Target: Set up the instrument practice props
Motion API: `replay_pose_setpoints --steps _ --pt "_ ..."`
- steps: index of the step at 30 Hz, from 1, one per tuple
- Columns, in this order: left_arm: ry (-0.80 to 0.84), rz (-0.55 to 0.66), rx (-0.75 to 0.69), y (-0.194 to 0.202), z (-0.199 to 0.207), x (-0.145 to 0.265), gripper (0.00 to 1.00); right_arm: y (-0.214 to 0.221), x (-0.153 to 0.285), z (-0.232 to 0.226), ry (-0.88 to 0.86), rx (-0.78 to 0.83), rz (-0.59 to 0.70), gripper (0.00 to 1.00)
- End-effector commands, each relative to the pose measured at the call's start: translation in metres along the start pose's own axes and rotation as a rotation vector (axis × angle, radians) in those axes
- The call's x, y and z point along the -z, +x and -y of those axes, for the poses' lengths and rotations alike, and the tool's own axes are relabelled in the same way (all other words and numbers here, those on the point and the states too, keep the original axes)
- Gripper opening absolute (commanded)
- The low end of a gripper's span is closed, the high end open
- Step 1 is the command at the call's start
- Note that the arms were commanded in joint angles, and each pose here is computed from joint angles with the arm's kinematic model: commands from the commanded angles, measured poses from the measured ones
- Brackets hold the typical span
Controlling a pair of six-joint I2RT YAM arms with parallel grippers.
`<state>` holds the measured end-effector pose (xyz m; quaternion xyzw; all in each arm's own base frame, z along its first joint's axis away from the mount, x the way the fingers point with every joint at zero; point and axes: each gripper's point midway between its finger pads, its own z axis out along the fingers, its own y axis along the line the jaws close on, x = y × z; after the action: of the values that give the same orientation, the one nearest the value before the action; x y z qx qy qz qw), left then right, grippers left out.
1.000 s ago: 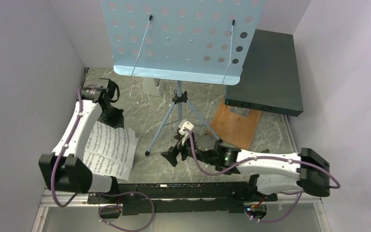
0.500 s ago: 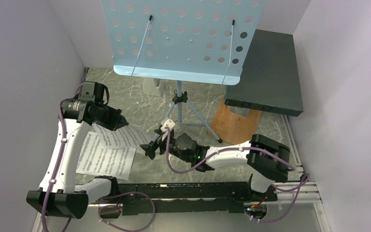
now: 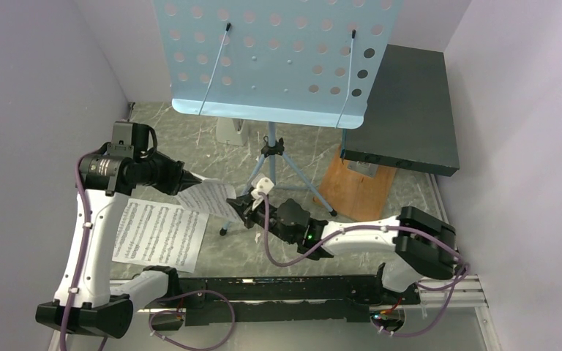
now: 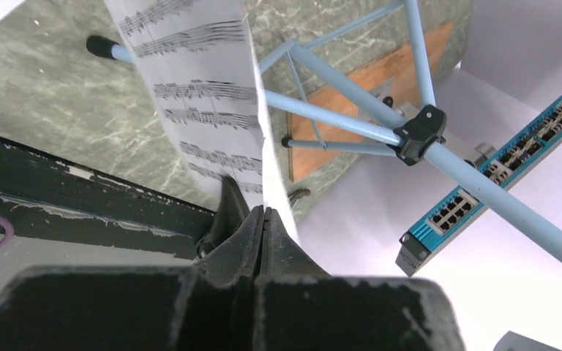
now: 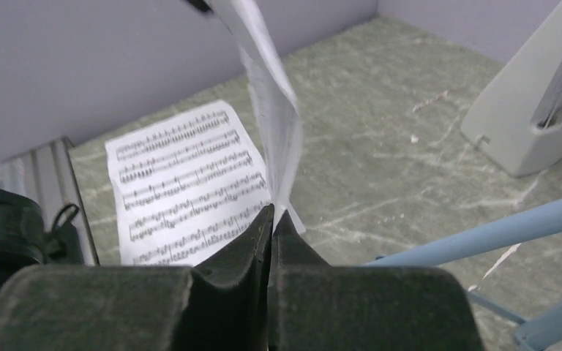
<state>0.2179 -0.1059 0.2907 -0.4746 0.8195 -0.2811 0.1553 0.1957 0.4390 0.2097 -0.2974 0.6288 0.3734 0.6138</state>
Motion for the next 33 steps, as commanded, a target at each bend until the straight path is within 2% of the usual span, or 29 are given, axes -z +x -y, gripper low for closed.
replay_pose_setpoints --steps 1,3,4,5,8,9,11,16,18,21,24,27,29,33 --pt "0.059 -0.077 -0.023 0.013 0.009 0.003 0.0 -0.042 0.016 -0.001 -0.021 0.018 0.088 0.0" --pt "0.073 -0.066 -0.031 0.011 0.012 0.004 0.0 -0.045 0.021 0.002 -0.03 0.012 0.093 0.0" --pt "0.095 -0.061 -0.045 0.01 0.016 0.005 0.04 -0.047 0.023 0.003 -0.041 0.008 0.085 0.0" --pt "0.119 -0.056 -0.067 0.009 0.02 0.005 0.14 -0.049 0.025 0.003 -0.053 0.005 0.072 0.0" --pt "0.161 -0.02 -0.158 0.004 0.025 0.004 0.7 -0.053 0.034 0.0 -0.136 0.029 -0.004 0.0" --pt "0.175 0.002 -0.21 0.001 0.025 0.004 0.83 -0.053 0.04 -0.003 -0.189 0.034 -0.043 0.0" --pt "0.202 0.057 -0.312 -0.005 0.025 0.007 0.98 -0.054 0.056 -0.005 -0.282 0.017 -0.115 0.0" --pt "0.32 0.245 -0.622 -0.021 0.03 0.026 0.99 -0.037 0.111 -0.008 -0.445 -0.032 -0.343 0.0" --pt "0.387 0.314 -0.801 -0.021 0.035 0.036 0.99 -0.037 0.133 -0.015 -0.512 -0.052 -0.403 0.0" --pt "0.582 0.338 -1.046 0.0 0.045 0.048 0.99 -0.05 0.16 -0.028 -0.611 -0.064 -0.448 0.0" --pt "0.928 0.138 -1.289 0.061 0.047 0.063 0.99 -0.065 0.181 -0.039 -0.701 -0.037 -0.458 0.0" --pt "1.224 -0.194 -1.398 0.109 0.029 0.082 1.0 -0.081 0.19 -0.043 -0.738 -0.019 -0.444 0.0" --pt "1.293 -0.305 -1.396 0.118 0.022 0.086 0.99 -0.09 0.194 -0.048 -0.777 -0.015 -0.437 0.0" --pt "1.348 -0.405 -1.46 0.136 0.004 0.098 1.0 -0.101 0.189 -0.049 -0.793 -0.006 -0.434 0.0"
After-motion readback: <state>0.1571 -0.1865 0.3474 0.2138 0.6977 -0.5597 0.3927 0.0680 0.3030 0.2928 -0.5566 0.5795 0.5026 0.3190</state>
